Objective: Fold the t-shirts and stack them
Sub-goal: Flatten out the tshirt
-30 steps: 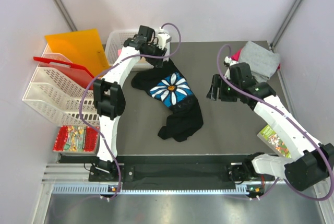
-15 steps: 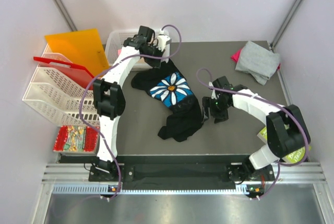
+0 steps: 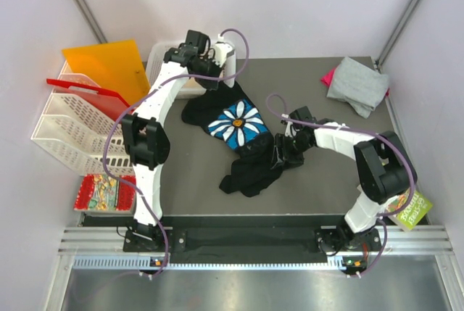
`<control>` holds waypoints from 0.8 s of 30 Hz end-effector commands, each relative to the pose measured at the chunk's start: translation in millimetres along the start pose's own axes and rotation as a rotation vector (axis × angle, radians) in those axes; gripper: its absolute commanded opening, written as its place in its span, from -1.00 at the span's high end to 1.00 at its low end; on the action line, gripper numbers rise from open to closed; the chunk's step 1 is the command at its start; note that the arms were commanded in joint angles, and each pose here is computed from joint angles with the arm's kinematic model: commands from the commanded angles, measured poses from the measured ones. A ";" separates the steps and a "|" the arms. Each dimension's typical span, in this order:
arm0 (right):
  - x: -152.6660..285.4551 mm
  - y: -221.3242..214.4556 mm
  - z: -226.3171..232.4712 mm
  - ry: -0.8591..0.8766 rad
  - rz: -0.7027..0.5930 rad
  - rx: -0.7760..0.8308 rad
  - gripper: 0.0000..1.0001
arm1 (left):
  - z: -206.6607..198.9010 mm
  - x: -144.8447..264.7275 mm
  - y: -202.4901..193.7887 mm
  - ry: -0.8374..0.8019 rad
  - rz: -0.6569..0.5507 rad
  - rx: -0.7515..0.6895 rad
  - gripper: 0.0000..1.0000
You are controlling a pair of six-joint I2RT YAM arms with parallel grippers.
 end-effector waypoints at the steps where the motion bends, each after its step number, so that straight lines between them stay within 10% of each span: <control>1: -8.7 9.0 16.0 0.084 -0.012 0.029 0.06 | 9.8 34.3 20.8 0.068 -0.058 -0.034 1.00; 6: -12.6 10.8 20.1 0.105 0.008 0.018 0.99 | 14.5 37.9 25.5 0.089 -0.063 -0.040 1.00; 24: 265.1 45.2 43.2 -0.323 -0.839 0.161 1.00 | 51.4 234.2 74.9 0.601 -0.297 -0.122 1.00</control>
Point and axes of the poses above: each gripper's point midway between its finger pads, its own x axis back along the fingers, its own z axis along the line the jaws close on, y = z × x, the point moved 4 cm from there along x, back along the fingers, and after that the axes turned 13 degrees about -x, right-handed, at the moved point
